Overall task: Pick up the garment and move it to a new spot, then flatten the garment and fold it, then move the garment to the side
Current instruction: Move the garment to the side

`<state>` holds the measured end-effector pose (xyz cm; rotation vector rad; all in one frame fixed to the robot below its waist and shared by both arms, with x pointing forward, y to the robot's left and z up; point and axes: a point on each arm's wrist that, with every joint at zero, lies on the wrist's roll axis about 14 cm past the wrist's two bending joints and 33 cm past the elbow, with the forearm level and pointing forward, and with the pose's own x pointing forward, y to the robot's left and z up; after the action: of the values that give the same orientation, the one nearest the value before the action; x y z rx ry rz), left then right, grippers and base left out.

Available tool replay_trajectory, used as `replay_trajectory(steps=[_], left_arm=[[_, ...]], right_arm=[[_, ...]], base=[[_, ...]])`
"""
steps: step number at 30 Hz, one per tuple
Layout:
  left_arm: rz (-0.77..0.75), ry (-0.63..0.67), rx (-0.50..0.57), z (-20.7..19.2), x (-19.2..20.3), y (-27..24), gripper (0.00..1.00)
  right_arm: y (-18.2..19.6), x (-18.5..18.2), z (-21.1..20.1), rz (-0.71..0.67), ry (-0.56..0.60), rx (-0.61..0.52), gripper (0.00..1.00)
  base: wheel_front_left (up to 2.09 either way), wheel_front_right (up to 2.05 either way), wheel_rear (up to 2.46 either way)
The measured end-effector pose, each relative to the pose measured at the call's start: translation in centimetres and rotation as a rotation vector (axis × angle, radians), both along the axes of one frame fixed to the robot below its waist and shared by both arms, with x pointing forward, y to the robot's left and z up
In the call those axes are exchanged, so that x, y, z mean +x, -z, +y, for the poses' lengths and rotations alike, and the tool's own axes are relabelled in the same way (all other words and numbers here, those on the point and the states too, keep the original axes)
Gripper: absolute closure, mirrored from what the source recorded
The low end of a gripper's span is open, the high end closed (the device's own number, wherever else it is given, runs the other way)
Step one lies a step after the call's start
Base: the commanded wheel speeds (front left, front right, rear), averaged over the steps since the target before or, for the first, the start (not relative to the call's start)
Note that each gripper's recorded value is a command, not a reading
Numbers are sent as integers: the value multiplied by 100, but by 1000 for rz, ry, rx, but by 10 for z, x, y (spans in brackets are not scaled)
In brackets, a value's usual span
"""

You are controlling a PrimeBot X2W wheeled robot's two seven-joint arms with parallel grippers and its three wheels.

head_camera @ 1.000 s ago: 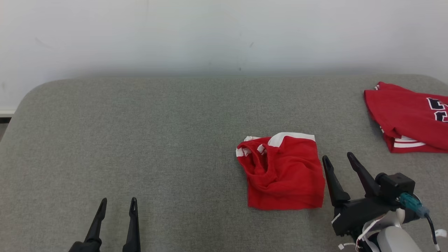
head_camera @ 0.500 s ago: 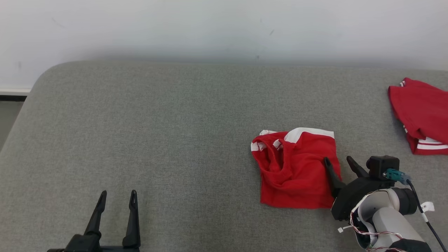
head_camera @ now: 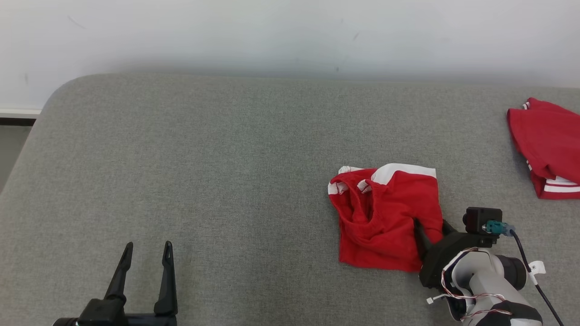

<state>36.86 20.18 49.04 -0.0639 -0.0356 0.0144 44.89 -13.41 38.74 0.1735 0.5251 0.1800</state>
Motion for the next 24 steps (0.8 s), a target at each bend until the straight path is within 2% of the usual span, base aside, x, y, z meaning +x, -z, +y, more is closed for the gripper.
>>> replay_trajectory(steps=[1, 2, 3, 7, 11, 24], left_arm=[[1, 1, 0, 0, 0, 0, 0], [2, 1, 0, 0, 1, 1, 0], [4, 2, 0, -1, 1, 1, 0], [8, 5, 0, -1, 5, 3, 0], [17, 11, -4, -3, 10, 6, 0], [27, 70, -25, -22, 53, 19, 0]], right_arm=[[0, 0, 2, 3, 4, 10, 40], [0, 1, 3, 4, 4, 16, 80], [0, 2, 3, 2, 4, 19, 100], [-3, 10, 6, -16, -28, -9, 100], [-10, 25, 1, -51, -86, -84, 100], [-56, 102, -55, -171, -188, -337, 100]], base=[[0, 0, 0], [0, 0, 0], [0, 0, 0], [0, 0, 0], [0, 0, 0], [0, 0, 0]])
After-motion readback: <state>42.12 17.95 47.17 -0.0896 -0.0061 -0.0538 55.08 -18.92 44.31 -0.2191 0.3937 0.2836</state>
